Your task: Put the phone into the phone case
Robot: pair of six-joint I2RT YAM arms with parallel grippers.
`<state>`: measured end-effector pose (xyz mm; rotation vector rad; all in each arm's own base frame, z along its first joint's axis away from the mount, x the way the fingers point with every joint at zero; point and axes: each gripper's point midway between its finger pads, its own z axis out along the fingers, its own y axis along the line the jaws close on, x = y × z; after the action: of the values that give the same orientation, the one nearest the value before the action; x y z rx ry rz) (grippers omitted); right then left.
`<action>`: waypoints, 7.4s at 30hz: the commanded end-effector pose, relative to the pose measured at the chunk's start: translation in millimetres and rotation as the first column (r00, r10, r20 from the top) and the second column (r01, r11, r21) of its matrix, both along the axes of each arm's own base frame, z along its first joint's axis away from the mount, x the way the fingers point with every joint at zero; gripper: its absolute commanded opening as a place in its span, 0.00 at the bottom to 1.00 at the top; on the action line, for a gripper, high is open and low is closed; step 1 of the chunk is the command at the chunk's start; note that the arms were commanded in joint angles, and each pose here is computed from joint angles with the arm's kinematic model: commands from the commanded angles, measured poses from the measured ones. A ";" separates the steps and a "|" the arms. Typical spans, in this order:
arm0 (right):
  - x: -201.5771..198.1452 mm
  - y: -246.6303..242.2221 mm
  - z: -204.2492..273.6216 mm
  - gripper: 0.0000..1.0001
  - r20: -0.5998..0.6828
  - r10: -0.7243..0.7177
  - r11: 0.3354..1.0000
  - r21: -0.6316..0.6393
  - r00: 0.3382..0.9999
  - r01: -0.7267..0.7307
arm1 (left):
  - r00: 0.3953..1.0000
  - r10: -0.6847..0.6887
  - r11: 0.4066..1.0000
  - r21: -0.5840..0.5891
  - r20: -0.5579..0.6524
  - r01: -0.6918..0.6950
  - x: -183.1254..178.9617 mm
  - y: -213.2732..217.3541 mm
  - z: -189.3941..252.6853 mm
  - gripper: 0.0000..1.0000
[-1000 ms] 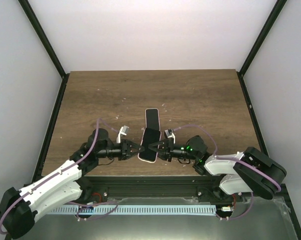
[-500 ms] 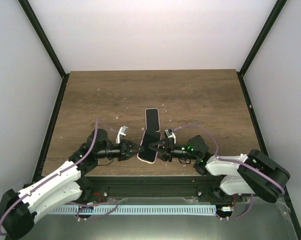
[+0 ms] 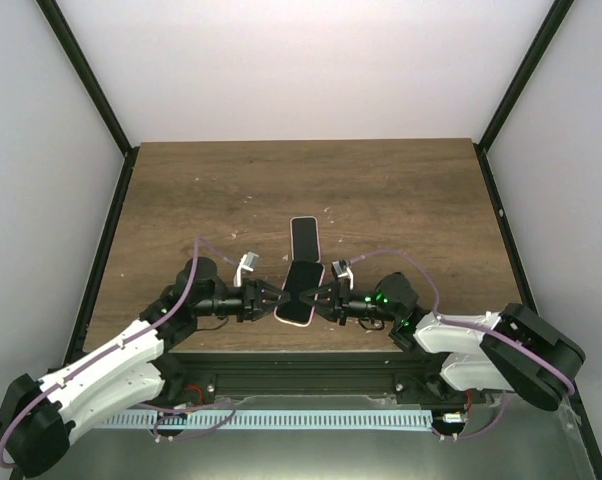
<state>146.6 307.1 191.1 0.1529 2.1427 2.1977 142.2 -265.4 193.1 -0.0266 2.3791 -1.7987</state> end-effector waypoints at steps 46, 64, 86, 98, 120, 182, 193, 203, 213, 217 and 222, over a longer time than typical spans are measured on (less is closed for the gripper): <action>25.9 10.2 -135.1 0.64 -0.045 0.365 0.757 -0.568 0.930 -0.324 | 0.999 0.043 0.876 0.480 0.019 -0.047 53.4 38.6 -124.8 0.30; -49.2 -13.3 -129.5 0.79 -0.203 0.117 0.737 -0.638 0.972 -0.222 | 0.997 0.022 0.793 0.606 0.068 -0.059 69.1 50.2 -146.6 0.34; -56.6 9.5 -151.8 0.41 -0.231 0.073 0.795 -0.573 0.970 -0.197 | 1.000 0.001 0.724 0.690 -0.014 0.009 58.7 62.8 -181.5 0.16; -22.9 -2.5 -123.5 0.28 -0.057 -0.039 0.864 -0.503 0.998 0.005 | 0.997 0.037 0.732 0.682 -0.063 0.016 45.5 67.7 -190.8 0.15; -6.0 3.3 -138.7 0.40 0.093 0.176 0.722 -0.689 0.980 -0.064 | 1.000 0.027 0.822 0.569 0.006 -0.026 52.7 49.2 -135.9 0.27; -18.6 -23.3 69.5 0.08 0.612 0.081 0.996 -0.012 0.787 -0.092 | 0.921 -0.095 0.992 -0.039 0.379 0.118 5.8 14.9 59.8 0.72; -20.7 -24.1 65.5 0.12 0.591 0.087 0.995 -0.010 0.802 -0.100 | 0.930 -0.081 0.991 -0.071 0.358 0.113 9.4 12.0 60.2 0.00; -12.8 -17.2 52.0 0.13 0.492 0.108 0.994 -0.034 0.864 -0.105 | 0.947 -0.066 0.998 0.004 0.314 0.068 21.2 11.6 45.9 0.00; 22.4 -29.4 71.4 0.02 0.347 -0.146 0.989 0.068 0.927 0.130 | 0.982 -0.062 0.993 -0.086 0.177 0.078 15.5 7.8 37.8 0.60; 43.0 -36.9 74.9 0.03 0.290 -0.267 0.964 0.081 0.919 0.255 | 0.990 -0.056 0.990 -0.121 0.129 0.071 11.2 8.5 28.2 0.62; 57.3 -37.4 76.1 0.03 0.257 -0.324 0.946 0.081 0.910 0.314 | 0.993 -0.078 0.990 -0.110 0.089 0.088 4.3 3.4 15.3 0.62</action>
<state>184.7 275.7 232.7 0.0933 1.9468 1.9338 153.4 -255.9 202.4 0.1014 2.2760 -1.8700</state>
